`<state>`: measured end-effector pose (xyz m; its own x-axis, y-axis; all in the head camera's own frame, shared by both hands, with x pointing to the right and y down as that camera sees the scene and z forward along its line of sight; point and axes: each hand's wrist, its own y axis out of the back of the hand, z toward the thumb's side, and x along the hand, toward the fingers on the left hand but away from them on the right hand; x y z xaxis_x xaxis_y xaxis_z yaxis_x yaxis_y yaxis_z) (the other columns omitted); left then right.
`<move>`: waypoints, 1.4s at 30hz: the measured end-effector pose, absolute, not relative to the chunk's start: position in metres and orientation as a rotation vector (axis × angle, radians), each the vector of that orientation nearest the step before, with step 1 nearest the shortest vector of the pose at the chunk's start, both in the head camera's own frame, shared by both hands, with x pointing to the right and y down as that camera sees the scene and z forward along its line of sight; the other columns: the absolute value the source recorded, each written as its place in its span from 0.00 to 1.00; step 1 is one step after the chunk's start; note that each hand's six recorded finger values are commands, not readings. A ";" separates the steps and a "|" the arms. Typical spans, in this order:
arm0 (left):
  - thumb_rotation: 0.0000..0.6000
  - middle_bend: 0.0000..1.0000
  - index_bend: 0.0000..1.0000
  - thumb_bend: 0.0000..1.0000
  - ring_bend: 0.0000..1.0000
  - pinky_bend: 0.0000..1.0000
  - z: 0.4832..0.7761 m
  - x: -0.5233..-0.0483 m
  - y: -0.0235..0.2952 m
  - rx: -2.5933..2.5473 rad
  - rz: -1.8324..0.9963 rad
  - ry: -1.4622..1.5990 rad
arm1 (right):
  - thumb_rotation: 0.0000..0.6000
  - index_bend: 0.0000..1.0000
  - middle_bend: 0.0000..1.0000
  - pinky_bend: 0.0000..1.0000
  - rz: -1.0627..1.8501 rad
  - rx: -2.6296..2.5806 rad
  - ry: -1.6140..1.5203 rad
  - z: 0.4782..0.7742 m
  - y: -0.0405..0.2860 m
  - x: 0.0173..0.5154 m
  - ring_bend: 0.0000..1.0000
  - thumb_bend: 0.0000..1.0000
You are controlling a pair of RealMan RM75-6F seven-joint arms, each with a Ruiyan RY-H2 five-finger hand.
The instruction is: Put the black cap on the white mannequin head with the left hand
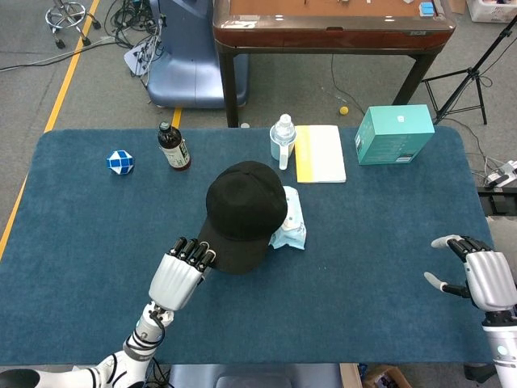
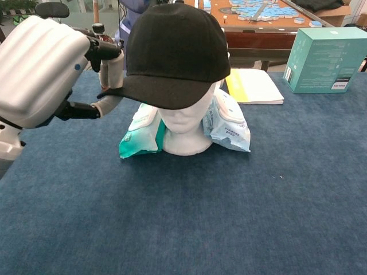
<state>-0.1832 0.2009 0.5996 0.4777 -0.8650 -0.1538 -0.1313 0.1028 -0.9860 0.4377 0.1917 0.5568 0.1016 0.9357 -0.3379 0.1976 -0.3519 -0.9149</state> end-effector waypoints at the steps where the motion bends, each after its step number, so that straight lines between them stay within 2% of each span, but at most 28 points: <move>1: 1.00 0.52 0.26 0.31 0.44 0.52 0.600 -0.186 0.202 -1.383 -0.699 0.952 | 1.00 0.40 0.43 0.43 1.307 -1.664 -1.126 0.557 0.192 0.438 0.36 0.10; 4: 1.00 0.48 0.18 0.29 0.41 0.49 0.601 -0.195 0.205 -1.384 -0.746 0.938 | 1.00 0.40 0.43 0.43 1.313 -1.663 -1.121 0.558 0.192 0.437 0.36 0.10; 8: 1.00 0.44 0.14 0.24 0.37 0.46 0.604 -0.208 0.211 -1.381 -0.825 0.915 | 1.00 0.40 0.43 0.43 1.320 -1.661 -1.111 0.560 0.192 0.437 0.36 0.10; 19: 1.00 0.43 0.14 0.23 0.36 0.45 0.603 -0.222 0.224 -1.398 -0.887 0.901 | 1.00 0.40 0.43 0.43 1.332 -1.656 -1.092 0.563 0.192 0.435 0.36 0.10; 25: 1.00 0.42 0.14 0.23 0.36 0.44 0.605 -0.250 0.227 -1.364 -0.976 0.912 | 1.00 0.40 0.43 0.43 1.336 -1.656 -1.093 0.563 0.192 0.435 0.36 0.10; 30: 1.00 0.42 0.18 0.23 0.36 0.44 0.602 -0.280 0.230 -1.338 -1.039 0.935 | 1.00 0.40 0.43 0.43 1.336 -1.651 -1.089 0.563 0.192 0.434 0.36 0.10; 38: 1.00 0.44 0.34 0.23 0.39 0.45 0.590 -0.326 0.235 -1.304 -1.121 0.953 | 1.00 0.40 0.43 0.43 1.341 -1.644 -1.079 0.565 0.193 0.432 0.36 0.10; 42: 1.00 0.46 0.38 0.23 0.41 0.47 0.586 -0.342 0.236 -1.332 -1.162 0.882 | 1.00 0.40 0.43 0.43 1.344 -1.640 -1.069 0.566 0.194 0.430 0.36 0.10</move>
